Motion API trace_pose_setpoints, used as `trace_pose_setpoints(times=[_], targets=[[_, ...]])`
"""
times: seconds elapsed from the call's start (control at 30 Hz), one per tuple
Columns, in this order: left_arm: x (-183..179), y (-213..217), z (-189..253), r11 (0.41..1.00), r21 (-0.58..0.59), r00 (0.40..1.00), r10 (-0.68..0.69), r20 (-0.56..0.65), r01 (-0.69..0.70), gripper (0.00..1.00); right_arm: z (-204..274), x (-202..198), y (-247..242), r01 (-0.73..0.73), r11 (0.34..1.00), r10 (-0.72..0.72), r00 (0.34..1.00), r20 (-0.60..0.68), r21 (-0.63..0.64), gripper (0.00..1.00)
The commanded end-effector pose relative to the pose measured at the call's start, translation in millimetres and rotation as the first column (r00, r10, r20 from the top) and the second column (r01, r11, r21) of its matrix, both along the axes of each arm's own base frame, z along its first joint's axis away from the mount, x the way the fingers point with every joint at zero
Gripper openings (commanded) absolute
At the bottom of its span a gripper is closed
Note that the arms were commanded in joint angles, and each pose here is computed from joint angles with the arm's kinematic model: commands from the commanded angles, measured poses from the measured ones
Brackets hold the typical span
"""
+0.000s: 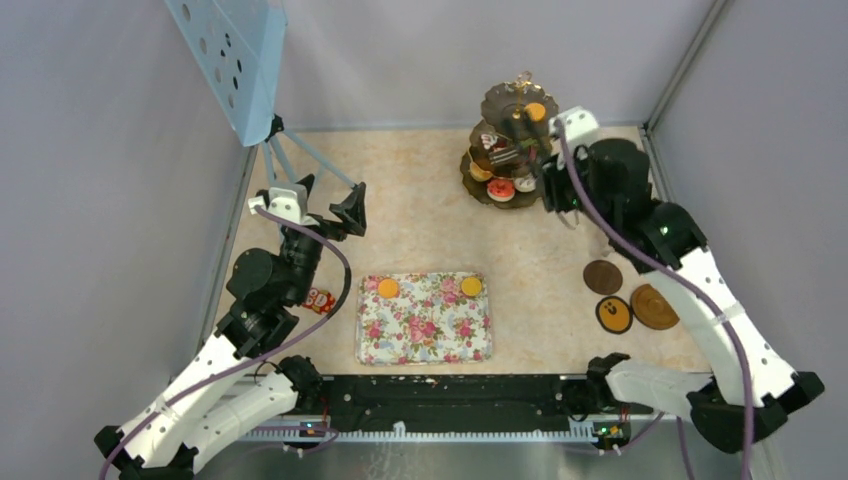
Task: Serve the afternoon tea
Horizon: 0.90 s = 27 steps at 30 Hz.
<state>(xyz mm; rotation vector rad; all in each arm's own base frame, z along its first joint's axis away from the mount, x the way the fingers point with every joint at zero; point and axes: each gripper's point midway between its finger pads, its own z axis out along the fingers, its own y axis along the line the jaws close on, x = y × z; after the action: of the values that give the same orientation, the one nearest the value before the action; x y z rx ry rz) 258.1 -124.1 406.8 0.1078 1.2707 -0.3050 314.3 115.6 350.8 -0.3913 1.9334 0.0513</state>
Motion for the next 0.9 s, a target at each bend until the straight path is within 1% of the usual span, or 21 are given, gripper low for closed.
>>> trace_pose_setpoints(times=[0.0,0.07,0.17,0.27,0.33,0.37,0.43,0.5,0.53,0.6,0.67,0.77,0.87], targets=[[-1,2,12,1.0,-0.025,1.0,0.003,0.03,-0.002,0.99,-34,-39,90,-0.363,0.931,0.362,0.931,-0.04,-0.032,0.42],[-1,5,13,1.0,-0.025,0.999,0.014,0.033,-0.013,0.99,-60,-59,132,-0.479,0.877,0.474,0.876,-0.09,-0.048,0.41],[-2,18,14,0.997,-0.043,0.997,0.07,0.035,-0.069,0.99,-97,-89,189,-0.613,0.788,0.6,0.787,-0.144,-0.063,0.41],[-5,35,16,0.987,-0.079,0.989,0.144,0.037,-0.14,0.99,-135,-111,227,-0.675,0.736,0.65,0.727,-0.22,-0.054,0.41],[-7,42,16,0.982,-0.092,0.985,0.17,0.038,-0.166,0.99,-163,-123,245,-0.684,0.726,0.646,0.713,-0.274,-0.07,0.41],[-8,45,17,0.98,-0.102,0.984,0.176,0.041,-0.171,0.99,-175,-127,249,-0.676,0.732,0.629,0.718,-0.296,-0.084,0.41],[-9,47,18,0.979,-0.107,0.983,0.181,0.042,-0.176,0.99,-192,-133,254,-0.64,0.764,0.585,0.741,-0.329,-0.081,0.41],[-9,46,17,0.978,-0.105,0.982,0.183,0.04,-0.178,0.99,-203,-137,253,-0.573,0.817,0.517,0.78,-0.353,-0.068,0.43],[-8,46,17,0.979,-0.105,0.983,0.18,0.039,-0.175,0.99,-207,-141,253,-0.551,0.833,0.496,0.786,-0.369,-0.052,0.44],[-7,43,16,0.98,-0.1,0.984,0.174,0.037,-0.169,0.99,-216,-149,255,-0.524,0.851,0.472,0.783,-0.406,-0.022,0.44],[-7,41,16,0.982,-0.098,0.986,0.164,0.035,-0.16,0.99,-226,-157,255,-0.515,0.857,0.46,0.779,-0.426,-0.018,0.44],[-6,39,15,0.984,-0.096,0.987,0.155,0.034,-0.151,0.99,-238,-159,254,-0.487,0.873,0.426,0.787,-0.446,-0.026,0.45],[-5,37,14,0.985,-0.09,0.988,0.152,0.031,-0.149,0.99,-243,-159,259,-0.47,0.883,0.416,0.788,-0.454,-0.007,0.45]])
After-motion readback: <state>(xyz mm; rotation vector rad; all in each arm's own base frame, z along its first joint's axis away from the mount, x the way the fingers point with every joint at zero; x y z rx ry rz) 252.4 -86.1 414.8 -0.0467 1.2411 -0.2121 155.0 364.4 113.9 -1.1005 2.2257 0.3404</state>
